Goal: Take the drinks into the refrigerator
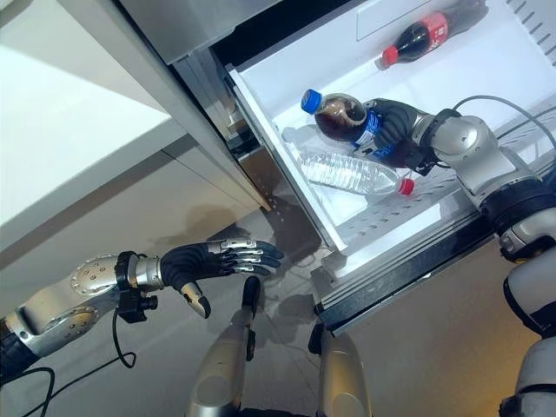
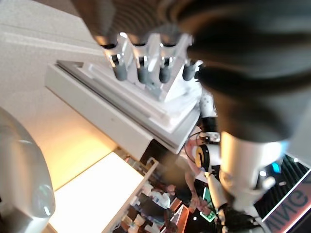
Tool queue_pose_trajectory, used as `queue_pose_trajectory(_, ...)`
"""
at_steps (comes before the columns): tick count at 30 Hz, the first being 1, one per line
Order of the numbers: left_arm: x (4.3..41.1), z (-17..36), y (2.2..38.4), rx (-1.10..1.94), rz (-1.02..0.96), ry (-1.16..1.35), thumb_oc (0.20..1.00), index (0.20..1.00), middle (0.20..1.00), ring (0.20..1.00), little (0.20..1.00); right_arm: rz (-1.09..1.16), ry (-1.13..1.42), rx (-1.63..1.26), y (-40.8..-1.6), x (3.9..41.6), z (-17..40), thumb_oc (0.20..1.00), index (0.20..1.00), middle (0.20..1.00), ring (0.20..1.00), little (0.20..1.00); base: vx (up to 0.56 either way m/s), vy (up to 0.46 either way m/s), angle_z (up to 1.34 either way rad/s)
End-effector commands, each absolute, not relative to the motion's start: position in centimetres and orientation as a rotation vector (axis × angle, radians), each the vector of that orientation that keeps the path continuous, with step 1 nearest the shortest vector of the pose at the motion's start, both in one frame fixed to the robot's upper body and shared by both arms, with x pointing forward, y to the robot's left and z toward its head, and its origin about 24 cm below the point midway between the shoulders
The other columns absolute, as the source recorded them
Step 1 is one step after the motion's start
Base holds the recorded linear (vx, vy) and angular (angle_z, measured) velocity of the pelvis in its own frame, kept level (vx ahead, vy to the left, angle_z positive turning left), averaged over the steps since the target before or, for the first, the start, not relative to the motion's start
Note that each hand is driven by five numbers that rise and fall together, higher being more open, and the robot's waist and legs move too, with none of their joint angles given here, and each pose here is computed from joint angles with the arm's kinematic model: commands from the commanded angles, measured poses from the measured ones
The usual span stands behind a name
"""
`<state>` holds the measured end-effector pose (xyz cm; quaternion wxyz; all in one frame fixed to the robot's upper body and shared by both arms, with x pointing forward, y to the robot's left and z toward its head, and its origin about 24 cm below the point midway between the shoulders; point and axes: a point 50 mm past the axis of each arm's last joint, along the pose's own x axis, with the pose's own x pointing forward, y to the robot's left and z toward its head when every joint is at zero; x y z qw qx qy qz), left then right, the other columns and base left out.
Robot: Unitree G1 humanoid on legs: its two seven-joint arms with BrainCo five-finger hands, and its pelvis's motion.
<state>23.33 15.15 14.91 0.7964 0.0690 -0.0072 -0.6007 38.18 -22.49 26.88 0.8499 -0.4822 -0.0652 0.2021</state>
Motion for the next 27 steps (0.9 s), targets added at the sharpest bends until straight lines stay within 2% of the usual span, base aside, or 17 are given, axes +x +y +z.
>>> queue_pose_trajectory(1, 21.0, 16.0, 13.2, 0.120, -1.418, -0.117, 1.000, 1.000, 1.000, 1.000, 1.000, 0.530, -0.178, -1.051, -20.6, 37.9, 27.4, 0.200, 0.200, 0.200, 0.200, 0.200, -0.01, -0.003, 0.04)
queue_pose_trajectory(8, 21.1, 16.3, 13.0, 0.131, -1.422, -0.134, 1.000, 1.000, 1.000, 1.000, 1.000, 0.563, -0.113, -1.062, -20.8, 37.8, 25.6, 0.200, 0.200, 0.200, 0.200, 0.200, 0.00, -0.010, 0.07)
queue_pose_trajectory(14, 21.1, 16.6, 12.9, 0.164, -1.426, -0.135, 1.000, 1.000, 1.000, 1.000, 1.000, 0.527, -0.048, -1.247, -21.0, 38.5, 25.9, 0.200, 0.200, 0.200, 0.200, 0.200, 0.00, -0.001, 0.02)
queue_pose_trajectory(20, 21.3, 16.5, 13.1, 0.177, -1.373, -0.149, 1.000, 1.000, 1.000, 1.000, 1.000, 0.379, 0.002, -1.554, -20.8, 40.3, 26.9, 0.200, 0.200, 0.200, 0.200, 0.200, 0.00, 0.000, 0.00)
queue_pose_trajectory(27, 21.5, 16.5, 13.3, 0.156, -1.304, -0.174, 1.000, 1.000, 1.000, 1.000, 1.000, 0.275, 0.013, -1.706, -20.1, 41.4, 27.4, 0.200, 0.200, 0.200, 0.200, 0.200, 0.00, 0.003, -0.01)
